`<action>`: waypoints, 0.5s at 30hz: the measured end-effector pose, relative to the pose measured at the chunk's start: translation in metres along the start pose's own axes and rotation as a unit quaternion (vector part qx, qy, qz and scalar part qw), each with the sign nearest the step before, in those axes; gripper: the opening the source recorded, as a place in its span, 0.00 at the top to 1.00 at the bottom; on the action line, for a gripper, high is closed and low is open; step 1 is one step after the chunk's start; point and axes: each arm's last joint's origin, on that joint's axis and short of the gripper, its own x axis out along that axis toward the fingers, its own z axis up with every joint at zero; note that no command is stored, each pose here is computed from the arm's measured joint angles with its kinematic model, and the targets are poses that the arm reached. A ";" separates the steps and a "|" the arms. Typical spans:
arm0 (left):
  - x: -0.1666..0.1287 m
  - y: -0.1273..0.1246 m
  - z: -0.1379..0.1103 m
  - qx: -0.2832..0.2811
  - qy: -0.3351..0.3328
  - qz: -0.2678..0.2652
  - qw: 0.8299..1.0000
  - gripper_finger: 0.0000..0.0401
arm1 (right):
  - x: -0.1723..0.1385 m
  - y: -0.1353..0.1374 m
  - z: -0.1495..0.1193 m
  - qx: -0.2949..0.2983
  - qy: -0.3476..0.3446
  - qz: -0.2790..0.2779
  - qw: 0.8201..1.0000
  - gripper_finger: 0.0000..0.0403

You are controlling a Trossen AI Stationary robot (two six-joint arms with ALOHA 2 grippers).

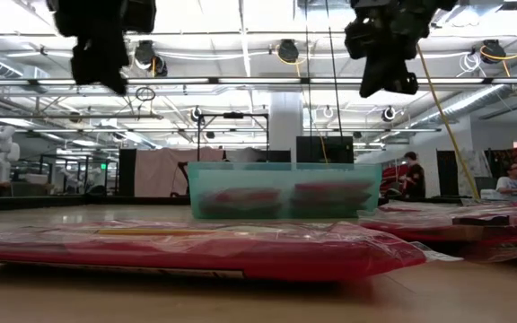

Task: Sort popcorn bags into baskets
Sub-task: Put the red popcorn bag into the green bin

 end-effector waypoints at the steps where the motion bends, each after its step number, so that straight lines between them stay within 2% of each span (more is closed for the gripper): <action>1: 0.007 -0.003 -0.003 -0.002 0.016 0.005 1.000 0.39 | -0.002 0.001 -0.002 -0.007 0.000 0.001 1.000 0.98; 3: 0.021 -0.012 -0.009 -0.006 0.034 0.005 0.999 0.33 | -0.006 0.002 -0.004 -0.021 -0.002 0.005 1.000 0.98; 8: 0.056 -0.039 -0.023 0.031 0.039 -0.007 0.999 0.24 | -0.015 0.008 -0.010 -0.083 -0.013 0.017 0.996 0.98; 11: 0.080 -0.052 -0.033 0.062 0.031 -0.006 0.998 0.23 | -0.018 0.010 -0.013 -0.123 -0.013 0.021 0.992 0.98; 15: 0.110 -0.062 -0.046 0.086 0.040 -0.009 0.995 0.27 | -0.022 0.012 -0.016 -0.157 -0.015 0.025 0.987 0.98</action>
